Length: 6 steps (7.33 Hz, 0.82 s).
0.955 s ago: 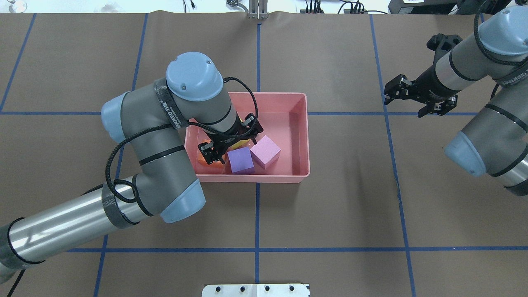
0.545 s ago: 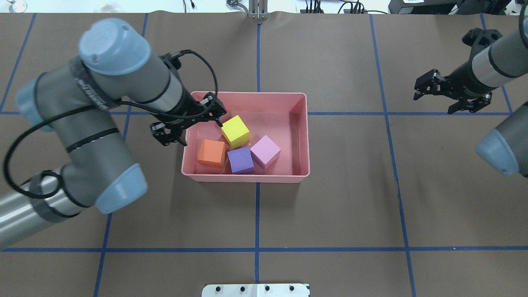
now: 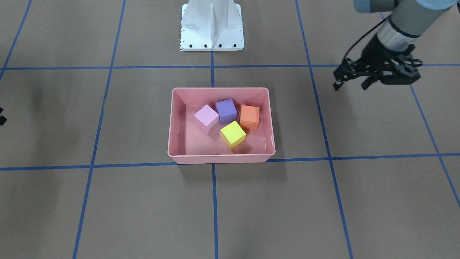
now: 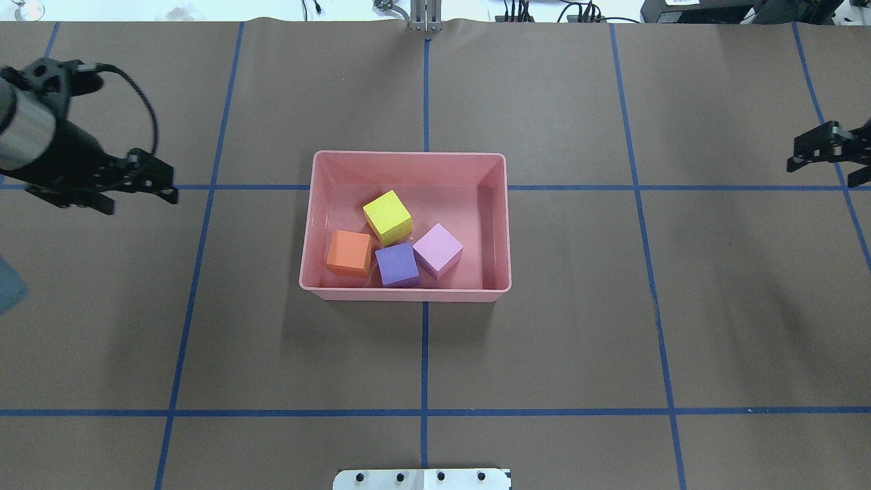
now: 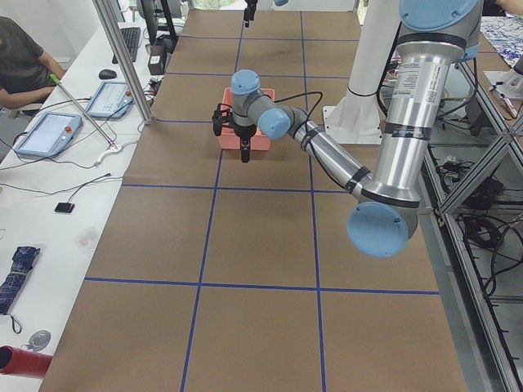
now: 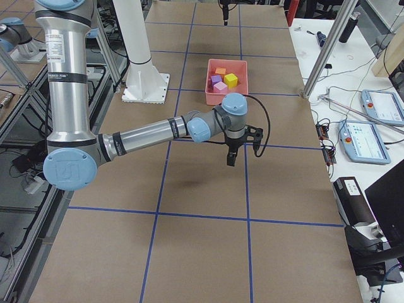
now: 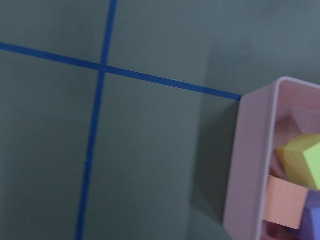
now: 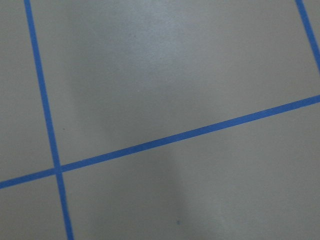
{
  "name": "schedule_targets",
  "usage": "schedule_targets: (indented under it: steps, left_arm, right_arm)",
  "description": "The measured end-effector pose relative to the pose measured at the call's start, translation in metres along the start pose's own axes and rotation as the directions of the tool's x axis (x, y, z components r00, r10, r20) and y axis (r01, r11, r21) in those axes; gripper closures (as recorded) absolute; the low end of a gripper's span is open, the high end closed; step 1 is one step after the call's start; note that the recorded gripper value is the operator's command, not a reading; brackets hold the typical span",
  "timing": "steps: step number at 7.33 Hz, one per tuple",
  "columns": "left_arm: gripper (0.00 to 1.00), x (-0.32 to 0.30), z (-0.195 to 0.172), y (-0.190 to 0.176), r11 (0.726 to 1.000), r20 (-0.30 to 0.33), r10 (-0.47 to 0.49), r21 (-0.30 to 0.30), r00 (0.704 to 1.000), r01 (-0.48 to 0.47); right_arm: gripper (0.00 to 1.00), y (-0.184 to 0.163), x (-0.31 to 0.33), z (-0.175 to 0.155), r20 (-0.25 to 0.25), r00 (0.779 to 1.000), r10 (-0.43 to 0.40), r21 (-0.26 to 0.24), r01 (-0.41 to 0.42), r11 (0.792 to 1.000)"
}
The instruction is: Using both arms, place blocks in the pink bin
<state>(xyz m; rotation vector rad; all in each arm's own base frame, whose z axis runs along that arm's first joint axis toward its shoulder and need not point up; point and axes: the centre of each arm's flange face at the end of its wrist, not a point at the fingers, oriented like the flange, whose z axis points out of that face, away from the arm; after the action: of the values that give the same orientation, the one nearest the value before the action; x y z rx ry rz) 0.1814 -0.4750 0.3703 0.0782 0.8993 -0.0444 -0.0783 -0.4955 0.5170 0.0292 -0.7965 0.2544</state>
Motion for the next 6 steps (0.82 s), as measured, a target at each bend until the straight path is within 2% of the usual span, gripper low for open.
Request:
schedule_targets:
  steps: [2, 3, 4, 6]
  left_arm:
    - [0.00, -0.141, -0.012, -0.031, 0.990, 0.060, 0.141, -0.011, 0.988, -0.141]
    - [0.00, -0.200, -0.014, -0.037, 0.985, 0.081, 0.171, -0.020, 0.982, -0.170]
    - [0.00, -0.247, -0.016, -0.039, 0.984, 0.096, 0.180, -0.029, 0.979, -0.178]
    - [0.00, -0.296, -0.013, -0.036, 0.977, 0.111, 0.210, -0.049, 0.971, -0.206]
  right_arm:
    - [0.01, -0.007, 0.062, -0.004, 0.007, 0.999, -0.050, -0.017, 0.050, 0.999]
    - [0.00, -0.010, 0.082, -0.004, 0.015, 0.998, -0.064, -0.025, 0.065, 0.998]
    - [0.00, -0.012, 0.095, -0.002, 0.017, 0.997, -0.072, -0.030, 0.073, 0.997]
    - [0.00, -0.015, 0.110, 0.000, 0.015, 0.996, -0.091, -0.035, 0.092, 0.995]
